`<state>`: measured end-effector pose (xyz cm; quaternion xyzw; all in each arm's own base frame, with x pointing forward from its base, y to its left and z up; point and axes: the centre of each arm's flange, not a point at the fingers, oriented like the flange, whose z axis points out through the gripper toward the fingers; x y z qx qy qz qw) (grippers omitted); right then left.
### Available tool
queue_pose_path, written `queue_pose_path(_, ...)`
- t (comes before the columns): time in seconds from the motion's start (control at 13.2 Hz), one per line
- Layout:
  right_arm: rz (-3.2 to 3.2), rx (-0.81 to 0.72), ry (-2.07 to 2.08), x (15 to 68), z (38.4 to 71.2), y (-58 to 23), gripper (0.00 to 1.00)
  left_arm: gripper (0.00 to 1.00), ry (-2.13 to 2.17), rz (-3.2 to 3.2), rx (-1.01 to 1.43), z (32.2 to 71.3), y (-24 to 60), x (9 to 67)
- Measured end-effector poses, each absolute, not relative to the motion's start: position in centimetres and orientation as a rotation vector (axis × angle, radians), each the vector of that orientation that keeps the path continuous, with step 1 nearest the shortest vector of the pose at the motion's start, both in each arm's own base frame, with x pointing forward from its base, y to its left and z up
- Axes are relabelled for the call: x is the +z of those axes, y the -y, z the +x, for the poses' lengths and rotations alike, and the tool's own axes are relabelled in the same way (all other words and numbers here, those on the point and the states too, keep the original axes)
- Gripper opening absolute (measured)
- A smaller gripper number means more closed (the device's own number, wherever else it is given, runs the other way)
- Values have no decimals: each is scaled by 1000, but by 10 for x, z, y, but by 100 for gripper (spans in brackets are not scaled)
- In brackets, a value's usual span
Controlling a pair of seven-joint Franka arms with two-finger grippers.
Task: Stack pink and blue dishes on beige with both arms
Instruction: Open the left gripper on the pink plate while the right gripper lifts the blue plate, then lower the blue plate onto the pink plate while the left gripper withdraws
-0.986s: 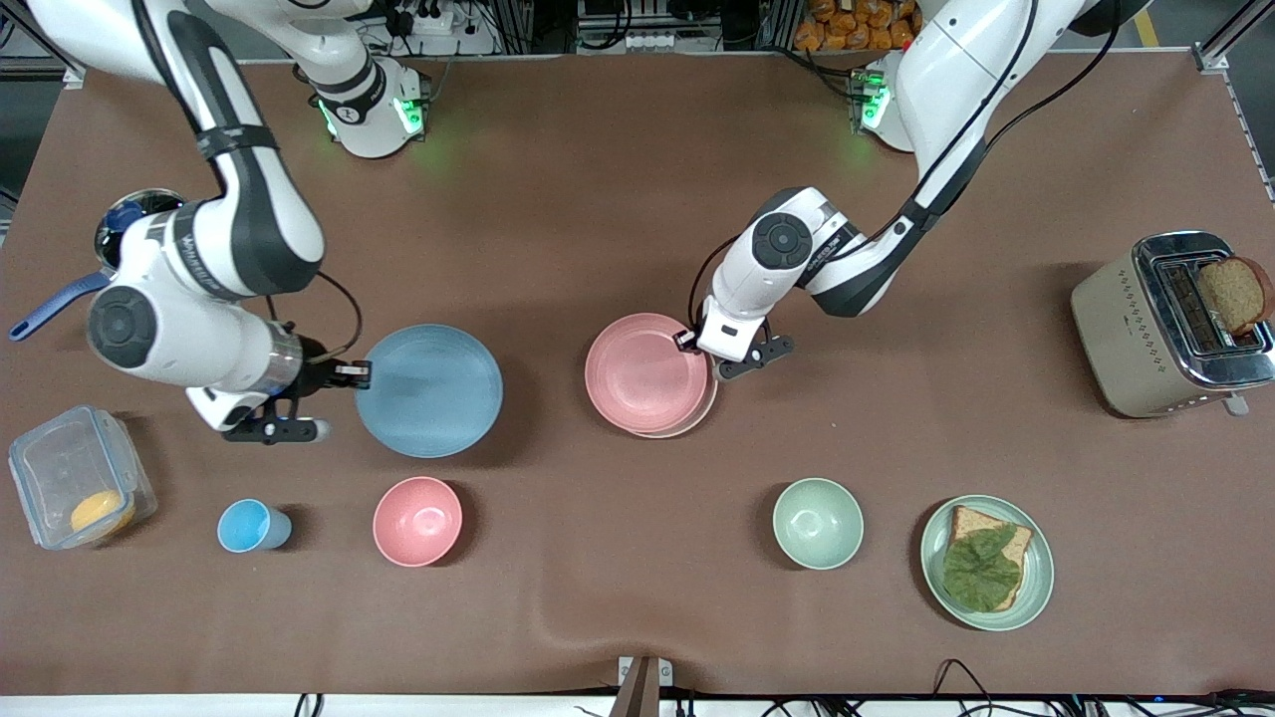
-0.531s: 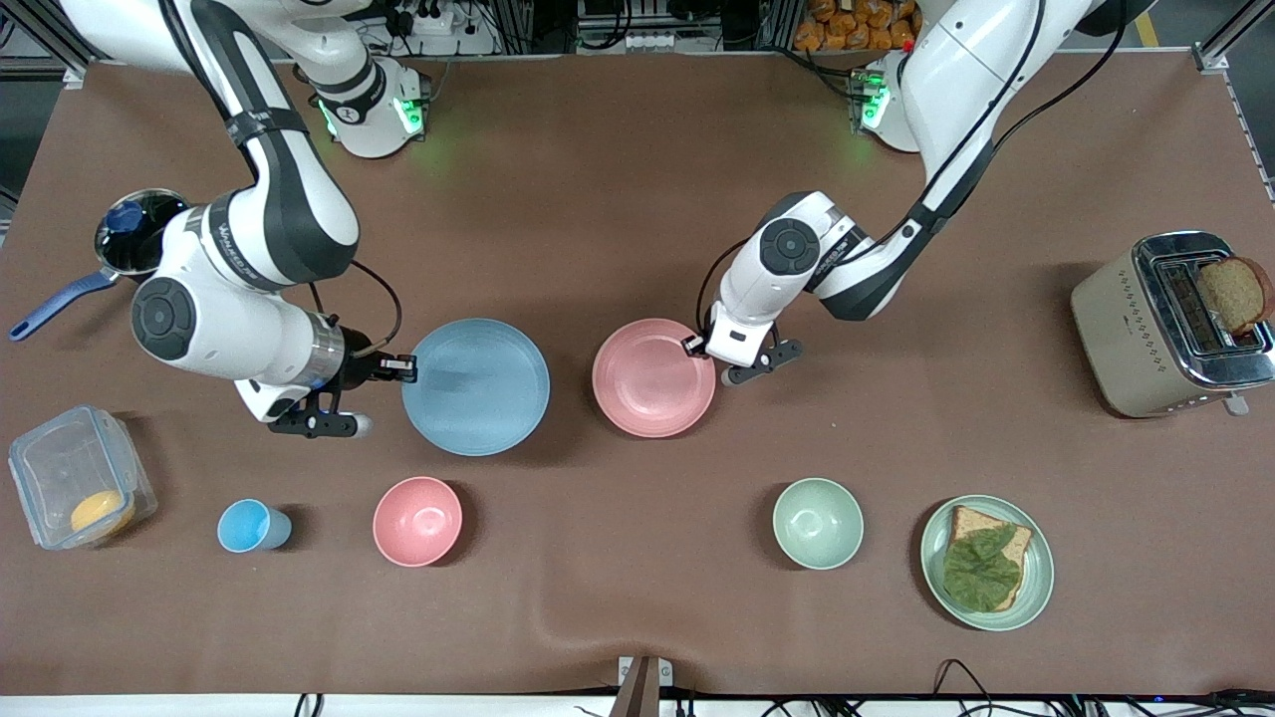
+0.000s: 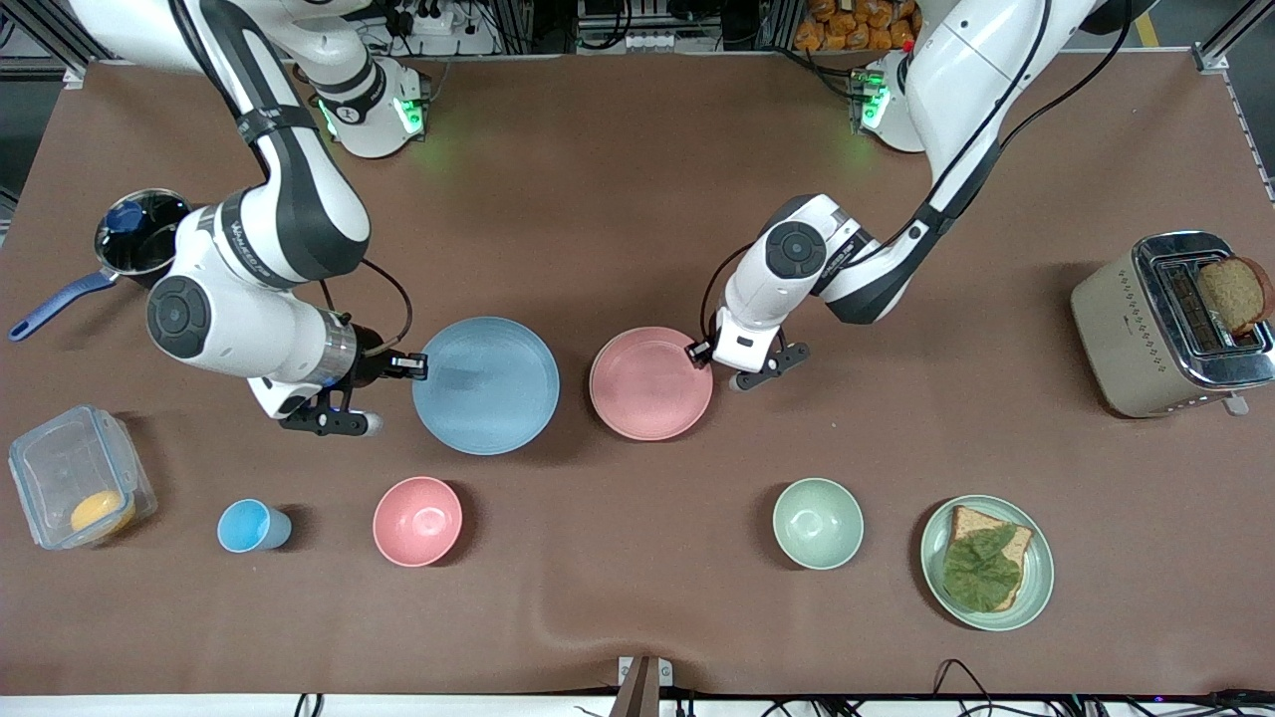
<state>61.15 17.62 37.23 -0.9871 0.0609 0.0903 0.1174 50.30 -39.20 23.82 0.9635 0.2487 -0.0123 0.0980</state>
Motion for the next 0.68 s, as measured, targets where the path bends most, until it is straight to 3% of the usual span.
queue_pose_path(0.3, -2866, 265, -223, 367, 611, -187, 4, 99, -721, 3011, 87, 532, 357, 343)
queue_pose_path(0.68, -2746, 287, -292, 309, 591, -296, 4, 100, -445, 3186, 330, 569, 218, 492)
